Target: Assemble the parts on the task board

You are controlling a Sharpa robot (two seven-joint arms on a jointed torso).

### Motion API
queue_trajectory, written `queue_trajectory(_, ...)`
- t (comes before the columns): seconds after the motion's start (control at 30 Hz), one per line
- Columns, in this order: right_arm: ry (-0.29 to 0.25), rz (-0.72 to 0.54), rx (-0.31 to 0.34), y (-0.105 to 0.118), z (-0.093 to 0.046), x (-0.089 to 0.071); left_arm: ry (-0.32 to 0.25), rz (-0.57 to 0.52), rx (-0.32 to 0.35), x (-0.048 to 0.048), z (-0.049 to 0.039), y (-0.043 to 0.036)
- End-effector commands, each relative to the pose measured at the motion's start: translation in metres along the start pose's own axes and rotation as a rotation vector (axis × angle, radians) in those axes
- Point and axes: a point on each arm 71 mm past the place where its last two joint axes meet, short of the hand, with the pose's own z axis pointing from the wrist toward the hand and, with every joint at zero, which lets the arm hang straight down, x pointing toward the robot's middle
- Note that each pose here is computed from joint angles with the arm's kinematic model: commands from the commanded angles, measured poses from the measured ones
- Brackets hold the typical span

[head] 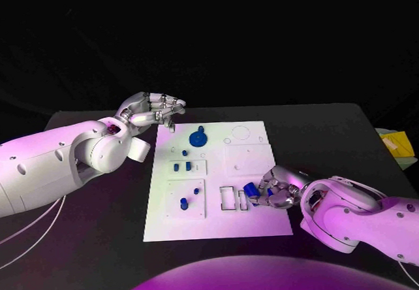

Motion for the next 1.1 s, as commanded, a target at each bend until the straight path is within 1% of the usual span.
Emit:
queue_trajectory(0.03,0.031,0.009,0.044,-0.007,0.0,0.006,0.013,-0.01,0.006,0.002,0.0004,-0.0011)
queue_trajectory(0.17,0.049,0.075,0.08,-0.01,-0.002,0.006,0.014,-0.011,0.005,0.0023,0.0004,-0.001)
queue_trajectory(0.23,0.048,0.119,0.088,-0.01,-0.003,0.005,0.014,-0.01,0.004,0.0021,0.0004,-0.001)
queue_trajectory(0.47,-0.024,0.277,0.067,-0.003,-0.009,-0.009,0.012,-0.01,0.004,0.0017,0.0006,-0.0008)
queue_trajectory(0.67,-0.049,0.332,0.059,0.003,-0.012,-0.02,0.014,-0.01,0.004,0.0023,0.001,-0.0008)
queue_trajectory(0.87,-0.025,0.352,0.055,0.01,-0.014,-0.021,0.013,-0.01,0.004,0.0024,0.001,-0.0008)
queue_trajectory(0.97,-0.011,0.353,0.047,0.014,-0.013,-0.019,0.014,-0.01,0.003,0.0025,0.001,-0.0008)
queue_trajectory(1.1,0.022,0.354,0.034,0.023,-0.011,-0.014,0.014,-0.01,0.003,0.0027,0.0009,-0.0009)
